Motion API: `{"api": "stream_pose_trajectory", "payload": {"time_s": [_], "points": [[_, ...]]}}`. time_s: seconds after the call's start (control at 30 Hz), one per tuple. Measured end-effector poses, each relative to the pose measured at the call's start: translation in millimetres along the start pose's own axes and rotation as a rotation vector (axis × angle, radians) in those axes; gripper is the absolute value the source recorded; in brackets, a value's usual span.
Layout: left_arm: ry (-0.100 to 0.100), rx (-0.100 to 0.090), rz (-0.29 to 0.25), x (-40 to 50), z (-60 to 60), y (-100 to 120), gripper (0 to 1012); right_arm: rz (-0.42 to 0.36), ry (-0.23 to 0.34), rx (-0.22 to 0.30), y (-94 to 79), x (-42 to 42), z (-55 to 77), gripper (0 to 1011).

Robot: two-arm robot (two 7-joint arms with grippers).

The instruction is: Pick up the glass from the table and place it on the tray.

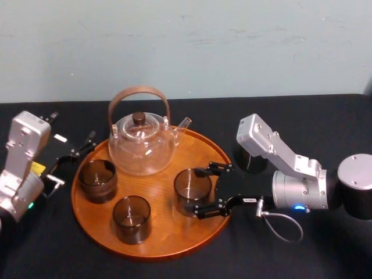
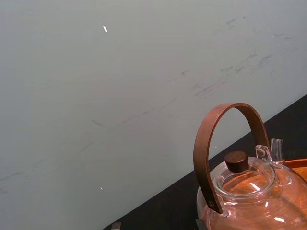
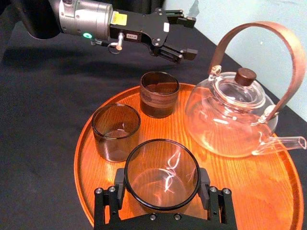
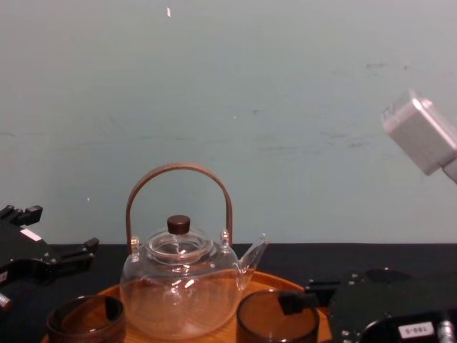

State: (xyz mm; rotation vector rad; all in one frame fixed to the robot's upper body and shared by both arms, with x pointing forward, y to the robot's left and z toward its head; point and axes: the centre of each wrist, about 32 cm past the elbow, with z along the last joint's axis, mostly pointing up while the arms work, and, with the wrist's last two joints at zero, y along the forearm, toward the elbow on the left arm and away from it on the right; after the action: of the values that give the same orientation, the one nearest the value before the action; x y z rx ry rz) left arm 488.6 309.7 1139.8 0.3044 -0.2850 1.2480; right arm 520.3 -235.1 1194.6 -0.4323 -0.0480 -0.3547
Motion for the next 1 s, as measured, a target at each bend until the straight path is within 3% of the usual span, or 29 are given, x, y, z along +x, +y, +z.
{"api": "stream_pose_trajectory", "payload": {"time_s": [1.0], "points": [[0.0, 0.0, 0.0, 0.0, 0.0, 0, 1001, 0.015, 0.045, -0.022, 17.0, 1.3, -18.6, 903]]}}
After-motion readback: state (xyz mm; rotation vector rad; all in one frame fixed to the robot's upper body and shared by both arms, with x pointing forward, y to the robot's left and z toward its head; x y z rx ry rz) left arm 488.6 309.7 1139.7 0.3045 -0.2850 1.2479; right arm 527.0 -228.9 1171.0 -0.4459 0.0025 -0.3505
